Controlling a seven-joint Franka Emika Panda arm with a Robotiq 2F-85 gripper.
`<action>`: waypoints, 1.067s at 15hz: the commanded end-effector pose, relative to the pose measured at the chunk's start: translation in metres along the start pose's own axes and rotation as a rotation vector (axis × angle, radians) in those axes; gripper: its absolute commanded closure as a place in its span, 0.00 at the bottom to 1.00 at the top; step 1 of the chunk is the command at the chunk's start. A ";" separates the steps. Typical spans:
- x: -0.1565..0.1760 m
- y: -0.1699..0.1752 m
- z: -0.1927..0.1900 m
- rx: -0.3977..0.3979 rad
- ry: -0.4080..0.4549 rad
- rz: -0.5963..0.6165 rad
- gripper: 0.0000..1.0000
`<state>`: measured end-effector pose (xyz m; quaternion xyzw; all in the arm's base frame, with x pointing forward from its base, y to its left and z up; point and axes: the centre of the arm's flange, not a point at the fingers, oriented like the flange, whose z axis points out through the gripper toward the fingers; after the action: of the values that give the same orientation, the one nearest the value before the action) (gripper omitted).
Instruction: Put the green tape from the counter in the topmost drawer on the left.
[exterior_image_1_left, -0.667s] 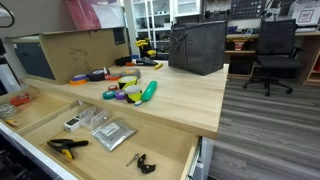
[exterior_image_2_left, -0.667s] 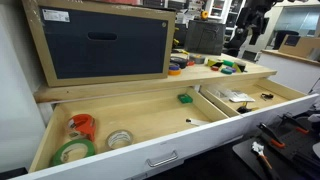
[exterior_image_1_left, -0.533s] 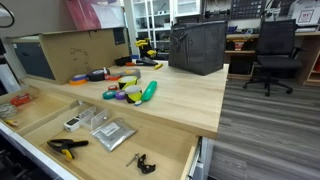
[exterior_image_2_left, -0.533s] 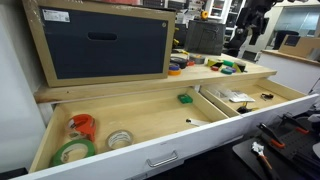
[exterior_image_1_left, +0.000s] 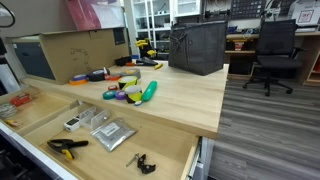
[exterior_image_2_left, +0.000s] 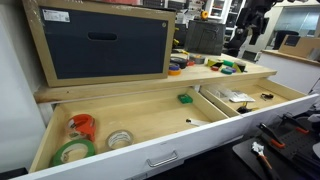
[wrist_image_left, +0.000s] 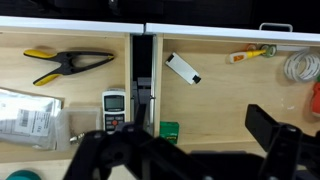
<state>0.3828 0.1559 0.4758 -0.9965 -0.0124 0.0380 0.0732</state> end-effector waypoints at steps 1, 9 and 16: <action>0.019 0.008 -0.008 -0.019 0.045 0.069 0.00; 0.059 0.078 -0.004 0.001 0.137 0.433 0.00; 0.101 0.120 0.002 -0.001 0.128 0.671 0.00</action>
<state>0.4580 0.0484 0.4466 -0.9581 0.2798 -0.0036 0.0605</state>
